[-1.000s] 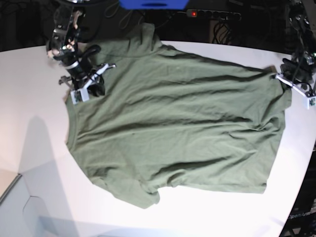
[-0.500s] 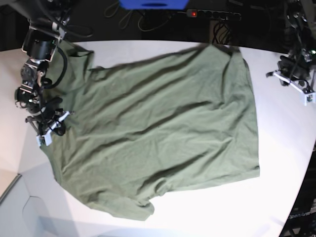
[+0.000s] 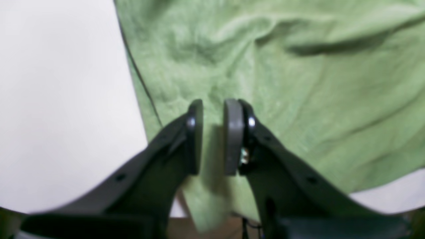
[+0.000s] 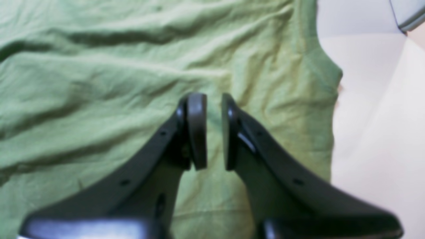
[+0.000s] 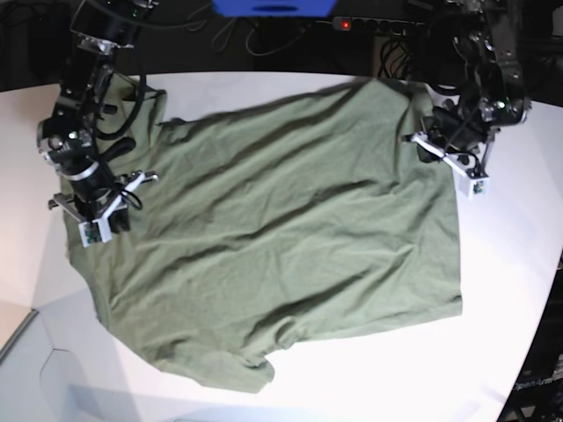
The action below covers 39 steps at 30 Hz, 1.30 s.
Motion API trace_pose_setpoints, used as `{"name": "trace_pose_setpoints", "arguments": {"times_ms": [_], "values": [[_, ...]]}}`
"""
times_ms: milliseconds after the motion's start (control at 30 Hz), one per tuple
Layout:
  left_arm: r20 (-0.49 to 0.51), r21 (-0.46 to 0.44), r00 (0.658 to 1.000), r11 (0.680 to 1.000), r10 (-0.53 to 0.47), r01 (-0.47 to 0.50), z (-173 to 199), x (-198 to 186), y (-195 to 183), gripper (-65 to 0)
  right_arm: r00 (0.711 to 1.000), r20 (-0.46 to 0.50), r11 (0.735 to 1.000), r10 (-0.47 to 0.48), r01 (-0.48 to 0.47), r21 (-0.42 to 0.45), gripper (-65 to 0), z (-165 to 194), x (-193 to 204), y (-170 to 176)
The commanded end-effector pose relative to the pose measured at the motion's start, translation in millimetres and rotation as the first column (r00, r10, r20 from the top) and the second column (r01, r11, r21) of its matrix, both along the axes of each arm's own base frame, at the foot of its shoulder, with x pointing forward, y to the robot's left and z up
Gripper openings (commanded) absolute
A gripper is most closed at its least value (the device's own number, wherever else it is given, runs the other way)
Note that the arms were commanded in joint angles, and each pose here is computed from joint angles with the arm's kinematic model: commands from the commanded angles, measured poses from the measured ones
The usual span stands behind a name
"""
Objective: Layout the t-shirt on the table in an organized manner, then fold the t-shirt properly
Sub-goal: 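Regrasp the shirt edges with both grippers and tug them outward, then grasp the shirt side with the left gripper and drag it inward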
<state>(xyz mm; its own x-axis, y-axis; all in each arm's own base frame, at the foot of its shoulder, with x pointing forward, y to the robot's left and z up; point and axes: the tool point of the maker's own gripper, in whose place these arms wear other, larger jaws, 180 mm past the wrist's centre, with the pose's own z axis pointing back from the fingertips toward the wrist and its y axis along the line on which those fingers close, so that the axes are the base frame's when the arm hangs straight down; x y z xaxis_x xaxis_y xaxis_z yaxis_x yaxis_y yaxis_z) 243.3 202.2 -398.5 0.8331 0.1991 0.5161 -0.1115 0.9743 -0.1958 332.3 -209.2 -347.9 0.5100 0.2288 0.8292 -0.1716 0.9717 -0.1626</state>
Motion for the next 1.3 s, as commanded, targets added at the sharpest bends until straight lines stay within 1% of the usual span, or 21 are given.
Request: {"name": "trace_pose_setpoints", "arguments": {"times_ms": [0,67,133,167,233,333,400,500,600,700,767,800,833,900,933,967,1067,1100,1133,1200,1267], "values": [[0.015,0.010,1.000,1.000,0.017,-0.017,1.4,11.5,9.2,-54.2,0.999,0.050,1.000,0.004,-0.004,0.002,-55.2,12.7,4.6,-0.8],[-0.034,-0.003,0.999,0.999,0.041,-0.041,-16.0,16.6,17.4,-54.2,1.000,0.031,1.000,0.003,-0.003,0.003,-55.2,6.2,-1.7,-1.9],[-0.078,0.019,0.995,0.998,0.054,-0.053,-30.6,20.8,30.1,-54.2,1.000,0.016,1.000,0.002,-0.002,0.000,-55.2,1.0,-7.8,-3.3],[-0.083,0.034,0.994,0.997,0.068,-0.065,-36.2,26.3,37.2,-54.2,1.000,0.010,1.000,0.003,-0.002,-0.007,-55.2,-0.6,-10.3,-5.0],[-0.065,0.067,0.993,0.994,0.096,-0.092,-44.7,35.6,49.8,-54.2,1.000,0.007,1.000,0.004,-0.003,-0.025,-55.2,0.2,-12.1,-11.5],[0.004,0.127,0.992,0.984,0.124,-0.123,-49.0,54.7,66.5,-54.2,1.000,-0.021,0.999,0.004,-0.005,-0.037,-55.2,-7.1,-20.9,-15.4],[0.049,0.152,0.990,0.979,0.131,-0.137,-45.1,72.5,72.9,-54.2,0.999,-0.033,0.999,0.006,-0.007,-0.048,-55.2,-10.0,-25.1,-18.5],[0.129,0.168,0.983,0.974,0.134,-0.155,-24.2,107.6,78.5,-54.2,0.998,-0.066,0.998,0.005,-0.008,-0.056,-55.2,-19.1,-36.0,-22.3],[0.225,0.148,0.965,0.974,0.138,-0.174,15.4,148.7,80.2,-54.1,0.996,-0.093,0.999,0.003,-0.008,-0.053,-55.2,-28.4,-42.0,-24.1],[0.330,0.149,0.938,0.975,0.109,-0.166,75.8,176.1,74.0,-54.1,0.994,-0.105,0.999,0.001,-0.007,-0.051,-55.2,-32.4,-43.5,-24.8],[0.381,0.170,0.922,0.974,0.074,-0.148,113.9,175.9,65.7,-54.1,0.995,-0.103,0.998,-0.017,0.012,-0.054,-55.2,-31.5,-44.8,-31.3],[0.405,0.189,0.913,0.972,0.051,-0.138,133.0,170.4,60.9,-54.1,0.995,-0.097,0.998,-0.032,0.027,-0.052,-55.2,-29.9,-45.2,-35.3],[0.404,0.202,0.914,0.972,0.031,-0.122,141.4,160.0,55.4,-53.9,0.995,-0.091,0.998,-0.041,0.036,-0.052,-55.2,-28.1,-44.9,-37.9],[0.398,0.231,0.918,0.968,-0.002,-0.098,150.4,134.0,47.5,-53.9,0.995,-0.088,0.998,-0.042,0.038,-0.053,-55.2,-27.0,-44.5,-38.7],[0.384,0.243,0.923,0.964,0.009,-0.110,148.5,115.8,51.4,-53.9,0.995,-0.086,0.998,-0.047,0.042,-0.053,-55.2,-26.3,-44.3,-40.3],[0.363,0.250,0.931,0.960,0.030,-0.128,141.2,97.3,58.4,-53.8,0.995,-0.085,0.998,-0.047,0.042,-0.053,-55.2,-25.9,-43.7,-40.3],[0.274,0.255,0.955,0.948,0.116,-0.188,102.9,45.6,80.1,-53.6,0.995,-0.088,0.998,-0.046,0.041,-0.050,-55.2,-27.2,-44.2,-39.6],[0.247,0.266,0.960,0.943,0.134,-0.200,92.3,30.5,87.0,-52.5,0.995,-0.088,0.998,-0.046,0.042,-0.050,-55.2,-27.2,-43.8,-39.6],[0.229,0.277,0.962,0.938,0.146,-0.208,84.6,18.8,92.5,-50.3,0.995,-0.088,0.998,-0.046,0.042,-0.048,-55.2,-27.4,-43.8,-39.1],[0.194,0.296,0.969,0.933,0.152,-0.206,70.2,-3.7,96.8,-41.0,0.995,-0.089,0.998,-0.040,0.036,-0.044,-55.2,-28.3,-43.4,-36.4],[0.180,0.304,0.973,0.932,0.145,-0.196,61.8,-15.8,95.2,-32.2,0.996,-0.085,0.999,-0.041,0.039,-0.024,-55.2,-28.8,-42.7,-31.7]]}}
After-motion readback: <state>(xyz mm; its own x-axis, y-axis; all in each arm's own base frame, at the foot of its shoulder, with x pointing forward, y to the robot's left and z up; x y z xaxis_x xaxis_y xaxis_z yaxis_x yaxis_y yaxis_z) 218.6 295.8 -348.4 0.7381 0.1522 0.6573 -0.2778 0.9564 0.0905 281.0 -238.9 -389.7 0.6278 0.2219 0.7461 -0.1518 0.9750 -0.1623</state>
